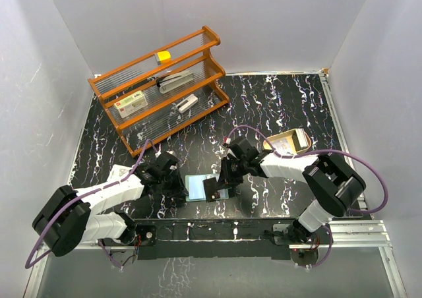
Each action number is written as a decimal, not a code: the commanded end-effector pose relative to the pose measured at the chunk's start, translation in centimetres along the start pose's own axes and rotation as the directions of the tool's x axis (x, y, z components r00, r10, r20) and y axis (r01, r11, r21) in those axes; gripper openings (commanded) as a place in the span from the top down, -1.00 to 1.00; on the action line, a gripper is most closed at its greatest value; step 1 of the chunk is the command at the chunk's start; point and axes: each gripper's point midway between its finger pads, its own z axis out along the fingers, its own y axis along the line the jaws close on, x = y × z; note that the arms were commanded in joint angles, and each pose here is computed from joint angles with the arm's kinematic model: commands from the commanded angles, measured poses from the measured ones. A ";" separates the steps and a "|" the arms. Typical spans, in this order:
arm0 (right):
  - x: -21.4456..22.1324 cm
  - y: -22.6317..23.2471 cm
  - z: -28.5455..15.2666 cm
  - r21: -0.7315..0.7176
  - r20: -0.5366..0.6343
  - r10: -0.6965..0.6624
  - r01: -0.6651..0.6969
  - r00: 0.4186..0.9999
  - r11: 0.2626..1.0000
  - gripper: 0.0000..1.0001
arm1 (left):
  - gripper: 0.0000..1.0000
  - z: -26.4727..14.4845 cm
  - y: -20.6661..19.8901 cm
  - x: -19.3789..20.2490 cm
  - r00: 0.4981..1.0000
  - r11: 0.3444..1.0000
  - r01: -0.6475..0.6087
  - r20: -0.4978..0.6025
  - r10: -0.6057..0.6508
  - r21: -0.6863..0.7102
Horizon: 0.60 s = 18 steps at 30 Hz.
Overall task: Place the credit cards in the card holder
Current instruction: Insert the credit card into the card holder.
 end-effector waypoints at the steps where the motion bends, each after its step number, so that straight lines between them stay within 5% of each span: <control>1: -1.0 0.0 0.5 0.014 0.033 -0.042 0.042 0.999 0.999 0.92 | 1.00 0.1 0.5 0.6 1.000 1.000 0.006 -0.018 -0.006 -0.002; 18: -2.5 0.2 0.9 0.020 0.061 -0.052 0.051 0.997 0.999 0.94 | 1.00 0.4 0.8 1.0 1.000 1.000 0.019 -0.020 -0.019 0.005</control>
